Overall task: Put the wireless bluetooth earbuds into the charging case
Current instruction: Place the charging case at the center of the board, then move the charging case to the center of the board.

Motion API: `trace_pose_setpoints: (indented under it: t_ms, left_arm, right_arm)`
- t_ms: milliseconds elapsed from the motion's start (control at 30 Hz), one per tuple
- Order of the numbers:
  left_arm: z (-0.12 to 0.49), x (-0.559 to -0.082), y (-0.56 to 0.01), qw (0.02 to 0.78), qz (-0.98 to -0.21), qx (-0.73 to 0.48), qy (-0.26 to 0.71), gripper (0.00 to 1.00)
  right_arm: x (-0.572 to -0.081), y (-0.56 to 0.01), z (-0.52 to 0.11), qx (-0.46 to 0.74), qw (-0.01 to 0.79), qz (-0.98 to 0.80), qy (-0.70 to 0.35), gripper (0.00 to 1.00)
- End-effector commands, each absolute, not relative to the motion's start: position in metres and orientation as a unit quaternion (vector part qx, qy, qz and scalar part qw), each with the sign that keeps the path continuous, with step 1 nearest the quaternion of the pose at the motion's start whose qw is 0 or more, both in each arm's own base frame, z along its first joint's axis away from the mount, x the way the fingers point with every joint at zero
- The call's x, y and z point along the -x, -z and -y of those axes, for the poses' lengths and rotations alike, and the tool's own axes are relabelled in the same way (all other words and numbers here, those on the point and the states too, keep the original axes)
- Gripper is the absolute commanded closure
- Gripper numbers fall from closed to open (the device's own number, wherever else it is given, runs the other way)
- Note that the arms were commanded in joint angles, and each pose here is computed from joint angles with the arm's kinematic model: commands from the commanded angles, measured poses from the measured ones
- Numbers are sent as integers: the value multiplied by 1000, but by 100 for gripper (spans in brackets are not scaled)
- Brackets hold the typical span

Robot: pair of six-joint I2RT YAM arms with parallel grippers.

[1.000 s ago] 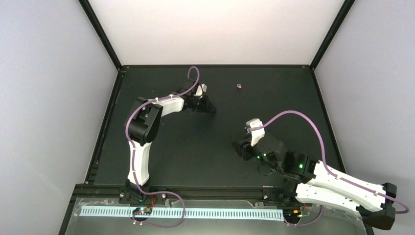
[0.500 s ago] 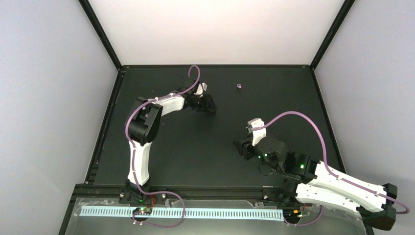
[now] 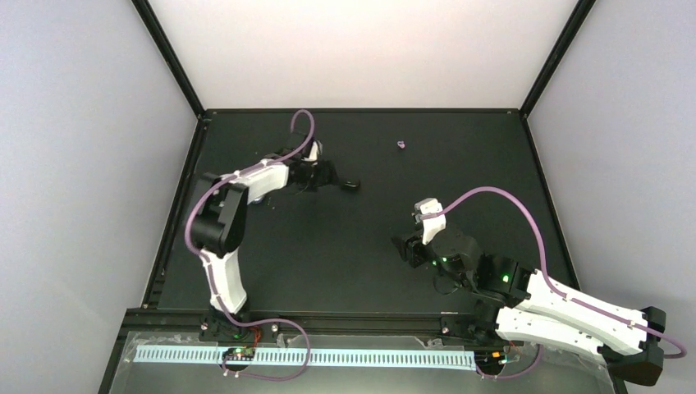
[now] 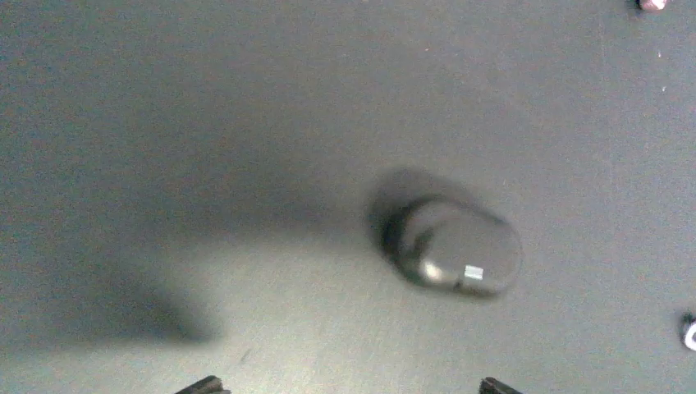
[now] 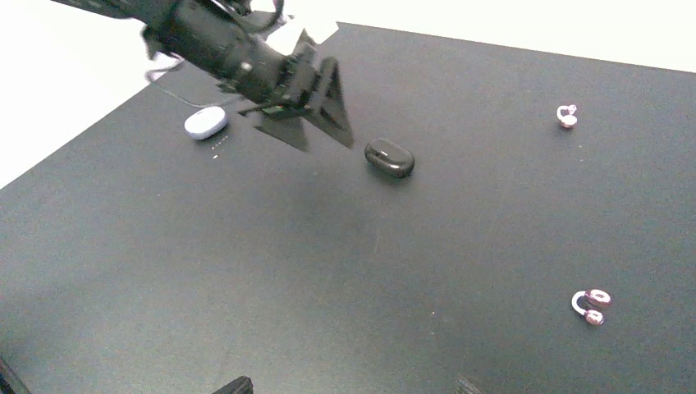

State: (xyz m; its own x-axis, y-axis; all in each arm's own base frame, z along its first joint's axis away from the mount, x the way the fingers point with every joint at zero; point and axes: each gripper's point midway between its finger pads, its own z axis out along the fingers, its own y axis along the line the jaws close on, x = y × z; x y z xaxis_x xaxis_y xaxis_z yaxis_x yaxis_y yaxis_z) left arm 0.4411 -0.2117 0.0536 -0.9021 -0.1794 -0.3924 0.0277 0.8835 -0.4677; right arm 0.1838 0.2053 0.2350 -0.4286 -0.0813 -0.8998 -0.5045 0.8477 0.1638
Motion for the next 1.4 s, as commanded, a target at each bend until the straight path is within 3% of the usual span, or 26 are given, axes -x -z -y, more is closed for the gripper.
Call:
trace_pose_setpoints:
  t_ms: [0,33,200,467,933,1367]
  left_arm:
    - [168,-427,-129,303,-936,58,172,7]
    - [155,-422,-142,322,-932,67,150,2]
    - [72,-407,-161,379,-915,136,32,1]
    - [-10,-402,-103,270,-932,241,33,1]
    - [-26,-438,-53,222,-947,233,12,3]
    - [9,-421,-33,198,-954,218,63,17]
  right_arm:
    - [-186,-248,-204,170,517,-811,-216,37]
    - [-186,-248,-205,171,517,-810,-218,37]
    - [-185,-246,-213,179,514,-807,-229,37]
    - [-180,-247,-214,183,508,-805,-245,37]
    - [-176,-257,-208,180,505,-806,-251,36]
    - [-177,-257,-212,181,502,-807,-252,36]
